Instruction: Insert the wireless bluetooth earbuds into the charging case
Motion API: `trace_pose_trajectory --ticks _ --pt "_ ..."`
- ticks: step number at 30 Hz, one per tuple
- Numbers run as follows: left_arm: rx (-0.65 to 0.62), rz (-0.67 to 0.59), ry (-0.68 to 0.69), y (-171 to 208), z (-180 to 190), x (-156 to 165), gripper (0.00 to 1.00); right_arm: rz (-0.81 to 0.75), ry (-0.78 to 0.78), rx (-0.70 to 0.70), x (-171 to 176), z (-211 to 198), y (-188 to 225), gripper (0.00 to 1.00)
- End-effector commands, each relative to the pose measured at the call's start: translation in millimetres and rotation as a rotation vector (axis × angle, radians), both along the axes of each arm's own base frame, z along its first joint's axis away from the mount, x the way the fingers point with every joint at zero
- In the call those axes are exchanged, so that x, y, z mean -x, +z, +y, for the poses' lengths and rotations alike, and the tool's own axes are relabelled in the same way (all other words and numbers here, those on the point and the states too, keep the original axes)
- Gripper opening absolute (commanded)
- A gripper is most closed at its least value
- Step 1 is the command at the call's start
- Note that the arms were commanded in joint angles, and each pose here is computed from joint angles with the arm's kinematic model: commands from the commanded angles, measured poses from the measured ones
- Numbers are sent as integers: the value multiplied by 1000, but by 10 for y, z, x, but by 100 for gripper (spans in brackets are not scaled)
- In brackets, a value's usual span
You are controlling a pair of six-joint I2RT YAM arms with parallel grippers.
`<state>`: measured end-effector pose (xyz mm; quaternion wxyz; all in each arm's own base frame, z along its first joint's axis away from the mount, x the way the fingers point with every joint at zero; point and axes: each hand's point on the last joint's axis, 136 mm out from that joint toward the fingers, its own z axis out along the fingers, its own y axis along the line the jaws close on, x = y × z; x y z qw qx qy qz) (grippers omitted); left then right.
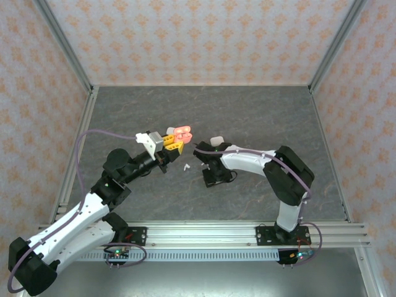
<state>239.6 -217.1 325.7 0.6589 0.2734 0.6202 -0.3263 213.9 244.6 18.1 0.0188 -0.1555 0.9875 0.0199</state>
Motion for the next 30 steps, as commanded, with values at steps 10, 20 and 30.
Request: trace_pose_trajectory --ticks 10,20,30 --pt "20 -31 17 171 41 28 0 -29 26 3 17 -63 261 44" --pt "20 -28 25 166 66 43 0 -32 -8 -57 -202 87 229 46" --pt "18 -25 40 158 95 41 0 -20 1 -16 -249 91 58 43"
